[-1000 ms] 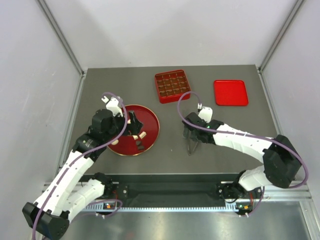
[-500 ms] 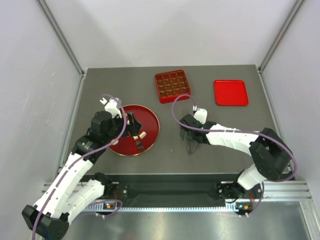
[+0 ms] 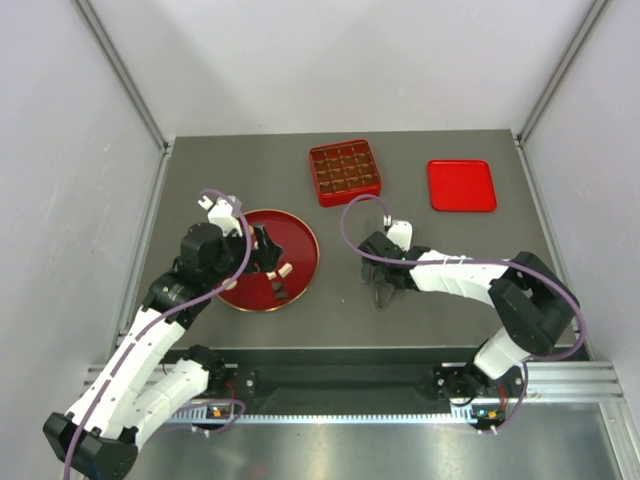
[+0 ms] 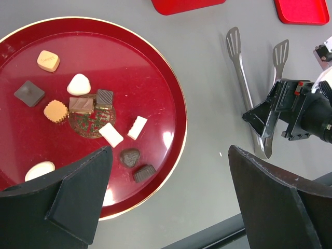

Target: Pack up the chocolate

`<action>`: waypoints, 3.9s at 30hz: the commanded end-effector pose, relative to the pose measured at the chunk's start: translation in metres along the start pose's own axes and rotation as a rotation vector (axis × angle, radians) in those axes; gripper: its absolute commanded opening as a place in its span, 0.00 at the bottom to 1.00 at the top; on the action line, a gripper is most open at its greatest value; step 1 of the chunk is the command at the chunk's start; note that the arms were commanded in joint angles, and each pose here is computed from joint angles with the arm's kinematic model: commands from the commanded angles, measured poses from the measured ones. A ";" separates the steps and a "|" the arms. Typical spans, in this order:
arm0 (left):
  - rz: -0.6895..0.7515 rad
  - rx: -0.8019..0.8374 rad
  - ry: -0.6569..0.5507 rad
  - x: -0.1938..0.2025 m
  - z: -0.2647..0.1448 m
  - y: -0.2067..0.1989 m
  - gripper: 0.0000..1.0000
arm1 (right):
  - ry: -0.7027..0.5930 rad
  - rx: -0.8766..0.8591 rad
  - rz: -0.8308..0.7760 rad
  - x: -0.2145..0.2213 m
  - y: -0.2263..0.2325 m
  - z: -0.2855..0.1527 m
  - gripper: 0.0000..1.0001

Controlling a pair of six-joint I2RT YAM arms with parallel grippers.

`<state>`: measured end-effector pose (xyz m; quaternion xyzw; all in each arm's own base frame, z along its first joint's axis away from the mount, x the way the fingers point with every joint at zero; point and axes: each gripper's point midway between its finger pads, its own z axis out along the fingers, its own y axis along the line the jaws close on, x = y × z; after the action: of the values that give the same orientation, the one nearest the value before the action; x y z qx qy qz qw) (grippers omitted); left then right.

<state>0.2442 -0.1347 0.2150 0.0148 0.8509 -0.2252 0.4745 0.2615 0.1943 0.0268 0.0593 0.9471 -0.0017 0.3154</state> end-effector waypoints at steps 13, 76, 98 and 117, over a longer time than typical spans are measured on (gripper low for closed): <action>0.011 0.011 -0.041 -0.009 0.005 -0.003 0.98 | -0.012 0.007 0.012 -0.003 0.001 0.022 0.90; -0.365 -0.216 0.070 -0.024 0.023 0.066 0.90 | -0.348 -0.749 -0.656 -0.039 0.174 -0.156 0.50; -0.342 -0.259 0.059 -0.009 0.019 0.084 0.90 | -0.214 -0.701 -0.710 0.019 0.174 -0.117 0.52; -0.312 -0.188 0.096 0.006 0.026 0.074 0.89 | -0.138 -0.734 -0.709 0.043 0.181 -0.107 0.50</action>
<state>0.2740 -0.0747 0.1580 -0.1730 0.8914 -0.2019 0.3670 0.1888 0.3654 0.0838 -0.3819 0.8344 0.1943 0.3466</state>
